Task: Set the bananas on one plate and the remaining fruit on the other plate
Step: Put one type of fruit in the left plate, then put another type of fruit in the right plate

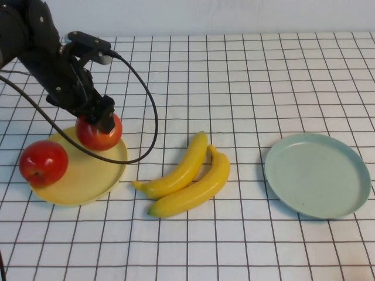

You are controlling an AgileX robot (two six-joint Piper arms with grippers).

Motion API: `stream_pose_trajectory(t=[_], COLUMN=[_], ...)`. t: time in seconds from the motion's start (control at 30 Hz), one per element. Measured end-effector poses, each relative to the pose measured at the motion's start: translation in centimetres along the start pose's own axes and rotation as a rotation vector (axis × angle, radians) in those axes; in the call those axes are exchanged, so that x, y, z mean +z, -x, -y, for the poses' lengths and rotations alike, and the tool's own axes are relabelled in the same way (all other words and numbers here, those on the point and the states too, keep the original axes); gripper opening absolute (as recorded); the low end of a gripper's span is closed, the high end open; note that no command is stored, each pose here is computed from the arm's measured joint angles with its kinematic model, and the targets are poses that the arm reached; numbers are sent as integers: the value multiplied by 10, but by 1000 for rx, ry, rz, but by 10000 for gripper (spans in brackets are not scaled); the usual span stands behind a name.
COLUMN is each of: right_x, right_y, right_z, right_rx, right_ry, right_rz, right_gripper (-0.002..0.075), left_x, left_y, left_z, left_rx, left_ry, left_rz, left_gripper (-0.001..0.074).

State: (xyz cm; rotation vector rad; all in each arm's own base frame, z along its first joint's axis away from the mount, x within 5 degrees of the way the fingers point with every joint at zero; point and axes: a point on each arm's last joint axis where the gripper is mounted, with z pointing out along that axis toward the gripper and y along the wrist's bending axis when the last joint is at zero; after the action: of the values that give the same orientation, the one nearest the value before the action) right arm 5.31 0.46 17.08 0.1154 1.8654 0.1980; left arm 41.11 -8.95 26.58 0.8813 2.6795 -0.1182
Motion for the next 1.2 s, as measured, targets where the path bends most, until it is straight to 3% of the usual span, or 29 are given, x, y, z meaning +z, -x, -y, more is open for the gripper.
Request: stream_pose_trajectory(t=[0.1,0.2,0.27,0.4,0.63,0.93,1.07,1.2], right_x=[0,0,0,0,0,0,0,0], right_y=[0,0,0,0,0,0,0,0], right_z=[0,0,0,0,0,0,0,0], right_rx=[0,0,0,0,0,0,0,0], right_ry=[0,0,0,0,0,0,0,0], right_rz=[0,0,0,0,0,0,0,0], right_gripper=[-17,-17,-17,-17,-17,-17,-17,-17], left_x=[0,-1,-2,-4,-15,-122,-154,-160], left_y=[1,-2,-8,-16,-14,-8,-42,-86], left_z=[1,-4,-9,-18,-14,28,49,70], left_rx=[33,9,-22,-55,-49,64,62,25], left_ry=[-9,-18,-42,-62,-52,92,136,160], left_rz=[12,1,-19,-52,-14,330,453,564], left_gripper=[547,644,666,668,668,668,668,668])
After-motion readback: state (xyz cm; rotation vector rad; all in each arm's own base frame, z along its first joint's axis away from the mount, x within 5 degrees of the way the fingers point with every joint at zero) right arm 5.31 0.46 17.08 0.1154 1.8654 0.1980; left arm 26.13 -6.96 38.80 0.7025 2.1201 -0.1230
